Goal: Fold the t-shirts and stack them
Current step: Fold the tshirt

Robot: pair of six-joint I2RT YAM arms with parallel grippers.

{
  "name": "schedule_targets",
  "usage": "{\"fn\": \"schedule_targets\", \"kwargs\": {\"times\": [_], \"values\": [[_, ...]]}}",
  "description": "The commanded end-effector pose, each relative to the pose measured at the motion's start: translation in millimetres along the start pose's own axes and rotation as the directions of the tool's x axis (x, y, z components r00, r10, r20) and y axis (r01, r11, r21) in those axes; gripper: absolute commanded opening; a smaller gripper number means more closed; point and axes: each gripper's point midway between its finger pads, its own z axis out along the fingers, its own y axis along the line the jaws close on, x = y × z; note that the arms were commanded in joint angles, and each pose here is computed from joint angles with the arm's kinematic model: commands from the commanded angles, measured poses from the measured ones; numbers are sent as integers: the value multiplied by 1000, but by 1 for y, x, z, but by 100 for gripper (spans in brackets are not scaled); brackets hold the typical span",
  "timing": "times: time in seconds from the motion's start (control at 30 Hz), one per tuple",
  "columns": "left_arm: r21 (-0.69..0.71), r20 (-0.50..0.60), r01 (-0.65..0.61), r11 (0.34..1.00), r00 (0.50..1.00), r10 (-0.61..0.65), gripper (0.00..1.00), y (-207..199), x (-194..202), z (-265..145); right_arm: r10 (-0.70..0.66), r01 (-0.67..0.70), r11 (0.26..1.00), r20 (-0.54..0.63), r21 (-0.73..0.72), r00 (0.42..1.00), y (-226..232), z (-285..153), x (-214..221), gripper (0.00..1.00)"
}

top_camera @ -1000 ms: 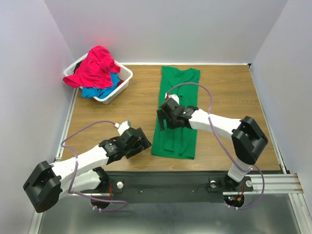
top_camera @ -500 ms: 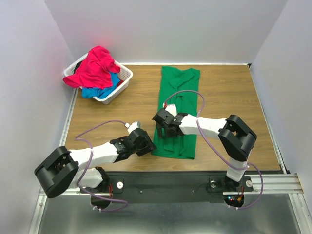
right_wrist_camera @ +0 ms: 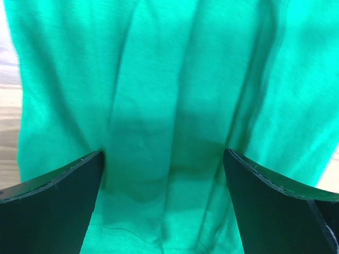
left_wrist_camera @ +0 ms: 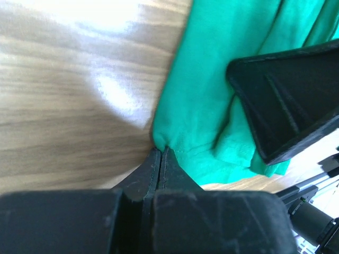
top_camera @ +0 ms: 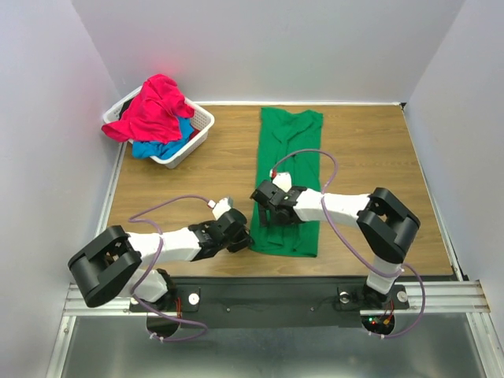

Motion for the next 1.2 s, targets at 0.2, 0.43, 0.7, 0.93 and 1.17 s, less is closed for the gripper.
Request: {"fn": "schedule_targets", "kwargs": {"times": [0.2,0.43,0.7,0.93,1.17], "values": [[-129,6,-4,992,1000,5,0,44,9,-6,48,-54,992,54,114,997,-56,-29,13,100],[-105,-3,-26,994,1000,26,0,36,13,-8,146,-154,979,65,137,987,-90,-46,34,100],[-57,-38,-53,997,998,51,0,18,28,-13,267,-264,963,97,-49,959,-84,-85,20,100],[-80,-90,-32,996,996,25,0,29,49,-21,417,-414,895,-15,-165,909,-89,-97,57,100],[-86,-96,-10,996,995,1,0,36,56,-28,508,-512,846,-70,-147,859,-106,-84,94,90]]}}
